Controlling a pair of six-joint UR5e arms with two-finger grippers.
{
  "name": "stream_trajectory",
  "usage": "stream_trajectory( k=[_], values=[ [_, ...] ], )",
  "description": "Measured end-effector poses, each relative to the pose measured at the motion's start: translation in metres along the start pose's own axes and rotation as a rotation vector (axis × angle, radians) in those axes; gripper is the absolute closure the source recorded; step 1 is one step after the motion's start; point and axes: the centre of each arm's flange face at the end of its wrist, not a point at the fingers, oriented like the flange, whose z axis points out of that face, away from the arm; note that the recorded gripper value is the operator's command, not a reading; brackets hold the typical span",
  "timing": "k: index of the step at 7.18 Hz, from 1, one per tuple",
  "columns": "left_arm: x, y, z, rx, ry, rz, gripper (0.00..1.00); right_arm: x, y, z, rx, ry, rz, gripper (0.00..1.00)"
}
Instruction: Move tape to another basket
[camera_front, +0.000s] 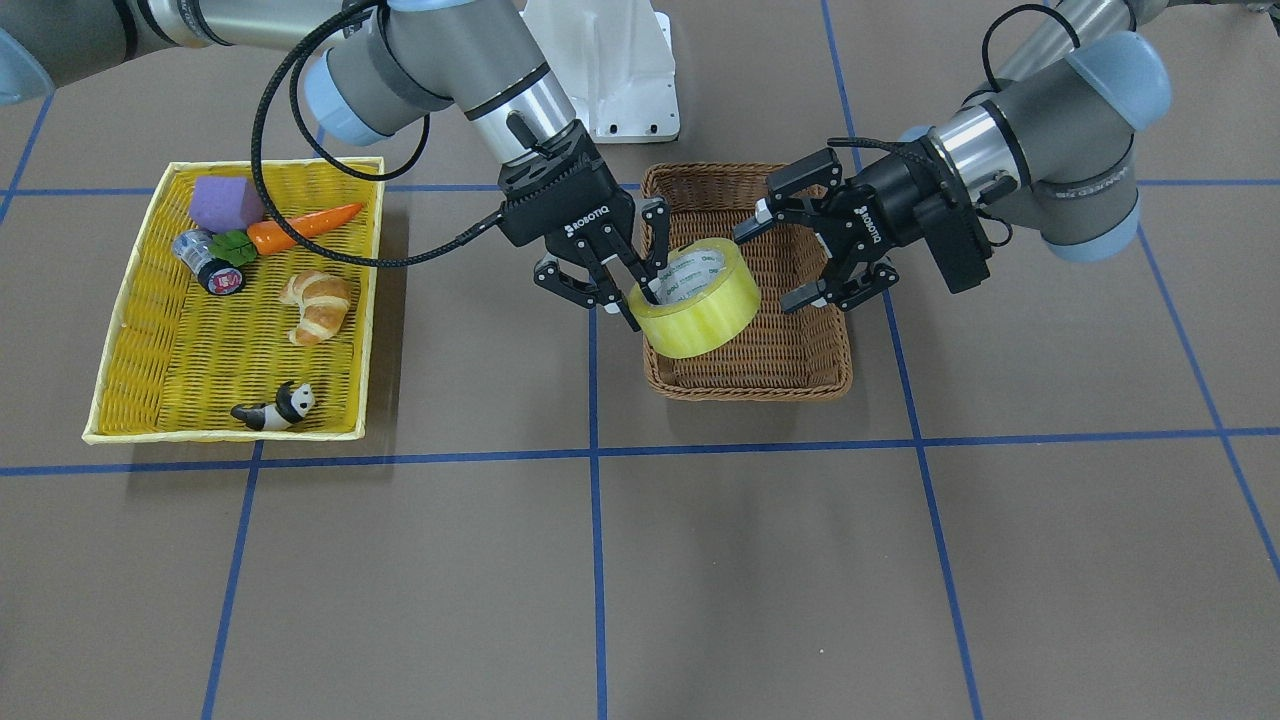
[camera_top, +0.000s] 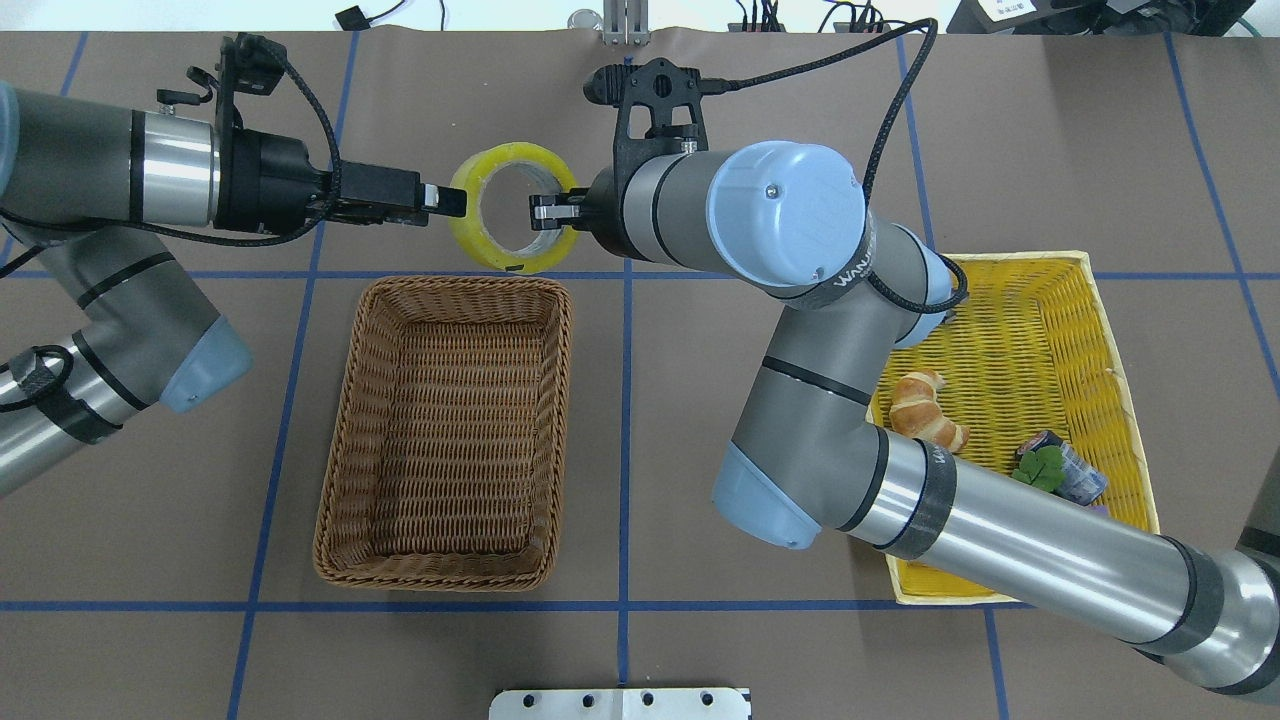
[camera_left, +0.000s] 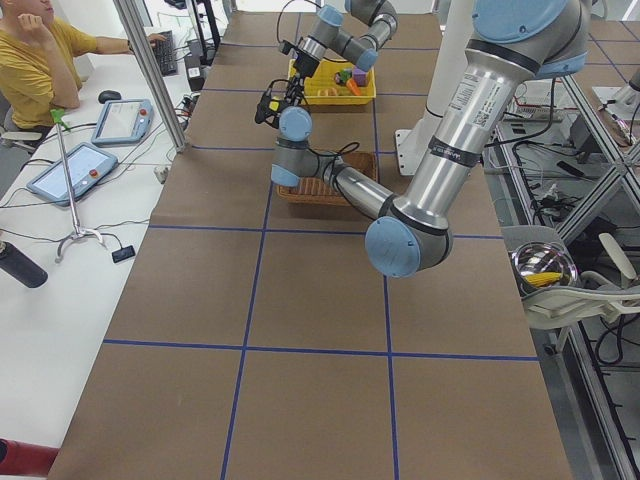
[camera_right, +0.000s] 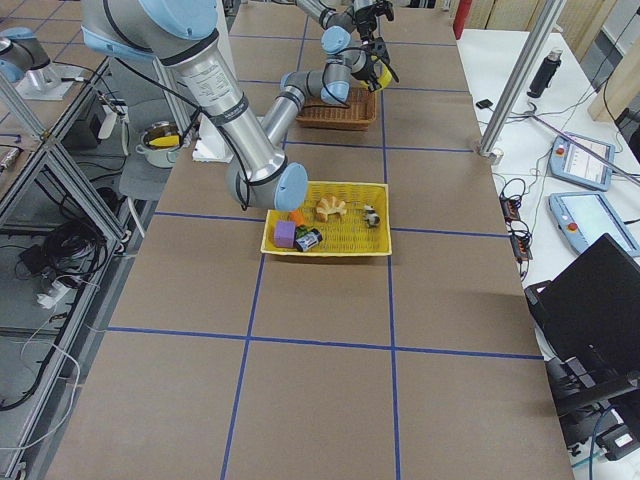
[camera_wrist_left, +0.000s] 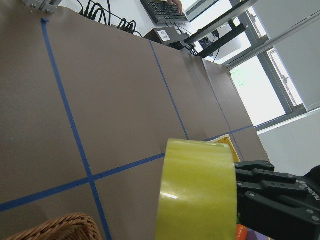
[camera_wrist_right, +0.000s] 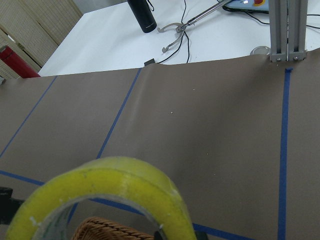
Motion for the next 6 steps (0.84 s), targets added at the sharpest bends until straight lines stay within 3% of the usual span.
stream_trajectory(
  k=[4, 5, 6],
  values=[
    [0.001, 0.005, 0.005, -0.01, 0.004, -0.003, 0.02, -0.008, 0.003, 0.001, -0.006, -0.009, -0.004, 1.0],
    [0.001, 0.007, 0.007, -0.014, 0.006, -0.003, 0.29, -0.011, 0.003, 0.001, -0.005, -0.013, -0.004, 1.0],
    [0.002, 0.008, 0.008, -0.016, 0.007, -0.004, 0.99, -0.013, 0.003, 0.001, -0.005, -0.015, -0.005, 0.7]
  ],
)
